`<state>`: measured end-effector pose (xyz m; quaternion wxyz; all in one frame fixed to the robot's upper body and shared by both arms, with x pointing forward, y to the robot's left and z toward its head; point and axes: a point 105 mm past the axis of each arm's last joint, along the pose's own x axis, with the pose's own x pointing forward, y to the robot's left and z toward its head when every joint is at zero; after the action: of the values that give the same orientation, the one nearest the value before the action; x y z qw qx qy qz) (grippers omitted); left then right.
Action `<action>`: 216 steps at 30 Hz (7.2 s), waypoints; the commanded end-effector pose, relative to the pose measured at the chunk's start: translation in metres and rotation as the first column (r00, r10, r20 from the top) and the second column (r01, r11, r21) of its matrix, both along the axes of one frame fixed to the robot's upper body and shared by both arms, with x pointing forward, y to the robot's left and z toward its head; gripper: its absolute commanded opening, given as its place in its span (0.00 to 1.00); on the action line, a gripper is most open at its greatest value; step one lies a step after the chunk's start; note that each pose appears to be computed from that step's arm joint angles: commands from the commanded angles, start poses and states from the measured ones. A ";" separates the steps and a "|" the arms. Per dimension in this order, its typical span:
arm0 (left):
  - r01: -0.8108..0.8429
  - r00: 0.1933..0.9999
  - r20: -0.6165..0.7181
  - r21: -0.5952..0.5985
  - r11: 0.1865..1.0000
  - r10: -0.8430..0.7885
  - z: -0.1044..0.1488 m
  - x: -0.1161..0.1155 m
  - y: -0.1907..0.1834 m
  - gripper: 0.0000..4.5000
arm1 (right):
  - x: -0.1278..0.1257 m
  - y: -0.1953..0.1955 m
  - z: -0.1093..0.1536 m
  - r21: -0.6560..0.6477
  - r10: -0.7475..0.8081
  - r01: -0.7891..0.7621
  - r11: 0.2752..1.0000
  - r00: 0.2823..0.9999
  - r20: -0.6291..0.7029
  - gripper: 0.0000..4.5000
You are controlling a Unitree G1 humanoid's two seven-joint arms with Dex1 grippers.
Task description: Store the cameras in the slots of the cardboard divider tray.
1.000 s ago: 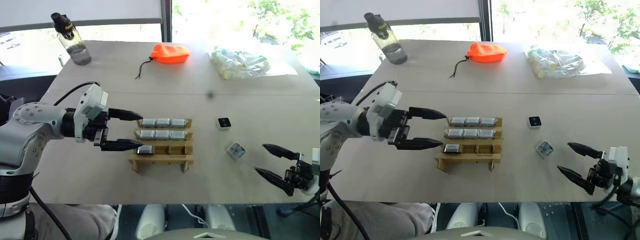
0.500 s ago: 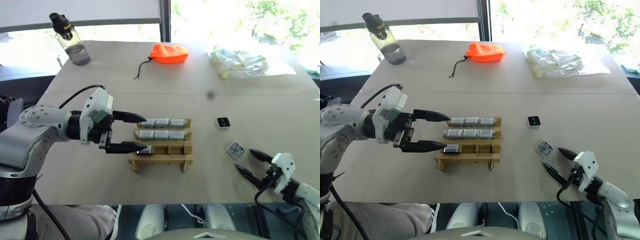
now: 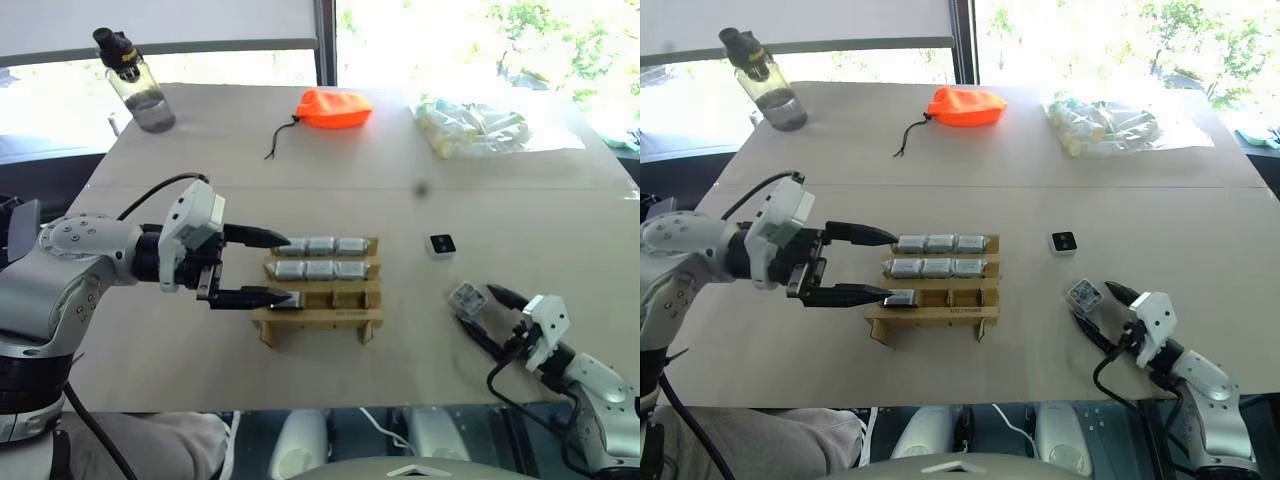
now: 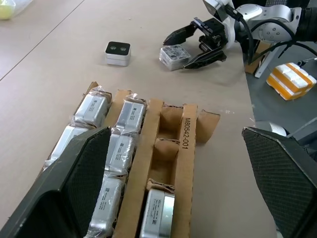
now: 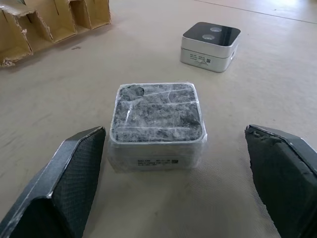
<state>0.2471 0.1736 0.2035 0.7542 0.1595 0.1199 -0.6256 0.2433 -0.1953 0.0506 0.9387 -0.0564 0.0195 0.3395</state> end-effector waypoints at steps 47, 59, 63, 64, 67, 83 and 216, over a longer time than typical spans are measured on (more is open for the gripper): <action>0.080 0.983 -0.157 -0.067 0.995 -0.090 -0.012 0.026 -0.082 1.00 | 0.025 0.100 0.113 -0.668 0.723 -0.343 0.661 0.530 0.443 0.98; 0.080 0.985 -0.144 -0.085 0.993 -0.091 -0.008 0.025 -0.074 1.00 | 0.032 0.032 0.073 -0.256 0.307 -0.277 0.926 0.948 0.084 0.98; 0.089 0.985 -0.143 -0.083 0.993 -0.100 -0.007 0.024 -0.075 1.00 | 0.034 0.032 0.065 -0.184 0.283 -0.278 0.943 0.959 -0.002 0.98; 0.090 0.985 -0.143 -0.083 0.992 -0.101 -0.006 0.024 -0.076 1.00 | 0.036 0.032 0.060 -0.176 0.280 -0.281 0.943 0.959 -0.031 0.98; 0.088 0.985 -0.140 -0.081 0.993 -0.099 -0.005 0.023 -0.075 1.00 | 0.045 0.032 0.047 -0.187 0.261 -0.271 0.944 0.962 -0.077 0.98; 0.062 0.987 -0.147 -0.069 0.996 -0.071 -0.006 0.021 -0.068 1.00 | 0.050 0.037 0.041 -0.282 0.351 -0.349 0.894 0.935 -0.044 0.39; 0.025 1.000 -0.017 0.237 0.971 -0.021 -0.040 0.009 -0.026 0.15 | -0.036 0.003 0.082 0.091 0.630 -0.640 0.763 0.767 0.119 0.98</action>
<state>0.2555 0.1424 0.1641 0.7206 0.2333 0.1911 -0.6244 0.2072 -0.1900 0.1209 0.7693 -0.0020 -0.0381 0.6377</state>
